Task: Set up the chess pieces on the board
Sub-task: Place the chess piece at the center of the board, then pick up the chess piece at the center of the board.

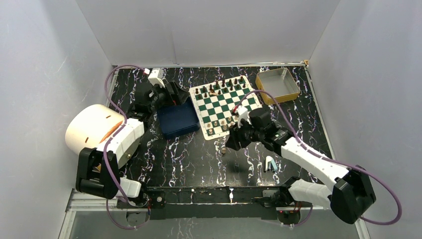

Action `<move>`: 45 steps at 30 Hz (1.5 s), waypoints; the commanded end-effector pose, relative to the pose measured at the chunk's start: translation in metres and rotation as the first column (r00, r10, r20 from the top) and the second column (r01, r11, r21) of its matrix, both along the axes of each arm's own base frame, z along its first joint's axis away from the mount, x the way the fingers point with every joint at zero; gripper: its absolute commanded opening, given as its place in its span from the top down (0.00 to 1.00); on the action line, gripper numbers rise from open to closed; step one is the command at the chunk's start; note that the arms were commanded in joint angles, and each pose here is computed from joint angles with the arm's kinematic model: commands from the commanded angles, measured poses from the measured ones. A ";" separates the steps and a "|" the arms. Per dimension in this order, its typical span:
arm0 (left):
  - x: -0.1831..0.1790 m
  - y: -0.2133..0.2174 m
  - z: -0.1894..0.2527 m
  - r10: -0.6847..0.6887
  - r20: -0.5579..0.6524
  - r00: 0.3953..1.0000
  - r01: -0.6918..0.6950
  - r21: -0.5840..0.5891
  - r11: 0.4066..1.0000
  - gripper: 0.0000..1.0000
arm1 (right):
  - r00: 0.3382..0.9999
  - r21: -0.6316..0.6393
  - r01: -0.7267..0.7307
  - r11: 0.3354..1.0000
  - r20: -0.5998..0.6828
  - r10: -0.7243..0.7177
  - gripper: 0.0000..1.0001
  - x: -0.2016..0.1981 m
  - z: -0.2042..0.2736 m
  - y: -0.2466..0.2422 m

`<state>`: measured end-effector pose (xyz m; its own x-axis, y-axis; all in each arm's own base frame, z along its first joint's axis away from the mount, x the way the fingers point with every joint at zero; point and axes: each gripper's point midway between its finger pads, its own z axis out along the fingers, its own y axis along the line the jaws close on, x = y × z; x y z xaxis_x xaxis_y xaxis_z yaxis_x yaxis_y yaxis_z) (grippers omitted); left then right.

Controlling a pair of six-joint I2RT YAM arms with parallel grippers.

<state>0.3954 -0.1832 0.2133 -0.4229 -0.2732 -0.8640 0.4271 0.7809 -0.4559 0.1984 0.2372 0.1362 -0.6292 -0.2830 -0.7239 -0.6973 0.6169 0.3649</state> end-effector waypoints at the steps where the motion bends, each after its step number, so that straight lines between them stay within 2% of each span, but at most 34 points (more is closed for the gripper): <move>1: -0.012 0.004 -0.002 -0.043 -0.140 0.989 0.038 -0.036 0.999 0.08 | 0.986 -0.020 -0.075 0.997 0.148 0.077 0.44 0.011 -0.005 0.021; 5: -0.018 0.005 -0.015 -0.006 -0.230 0.973 -0.017 -0.095 0.995 0.08 | 0.976 -0.060 -0.128 0.990 0.171 0.136 0.44 0.013 -0.023 0.030; 12: -0.030 0.019 -0.041 0.021 -0.262 0.965 -0.014 0.029 0.999 0.07 | 0.966 -0.166 -0.175 0.971 0.163 0.202 0.48 0.013 -0.053 0.035; 18: -0.036 0.015 -0.044 -0.003 -0.288 0.958 0.006 0.010 1.000 0.06 | 0.963 -0.186 -0.187 0.965 0.159 0.217 0.53 0.019 -0.061 0.042; 21: -0.042 0.014 -0.041 -0.040 -0.294 0.955 0.053 0.039 0.998 0.06 | 0.965 -0.217 -0.174 0.961 0.159 0.211 0.54 0.022 -0.065 0.040; 24: -0.039 0.025 -0.038 0.022 -0.280 0.960 0.003 0.086 0.996 0.07 | 0.969 -0.245 -0.162 0.956 0.141 0.200 0.56 0.024 -0.071 0.037; 29: -0.038 0.031 -0.036 0.053 -0.256 0.965 -0.024 0.112 0.993 0.07 | 0.972 -0.199 -0.184 0.963 0.111 0.209 0.61 0.020 -0.069 0.047; 36: -0.038 0.032 -0.037 0.055 -0.254 0.966 -0.025 0.121 0.992 0.09 | 0.968 -0.170 -0.194 0.966 0.127 0.216 0.64 0.018 -0.065 0.051; 41: -0.038 0.035 -0.040 0.068 -0.255 0.964 -0.036 0.131 0.991 0.10 | 0.968 -0.151 -0.212 0.966 0.104 0.228 0.77 0.015 -0.065 0.056; 45: -0.037 0.037 -0.039 0.083 -0.246 0.966 -0.049 0.141 0.989 0.10 | 0.974 -0.143 -0.203 0.969 0.074 0.215 0.81 0.014 -0.067 0.058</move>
<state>0.3554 -0.1500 0.1526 -0.6678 -0.2019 -0.7165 0.2374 0.8545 -0.4621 0.2050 0.2761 0.0520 -0.4883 -0.5444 -0.6820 -0.8386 0.5091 0.1940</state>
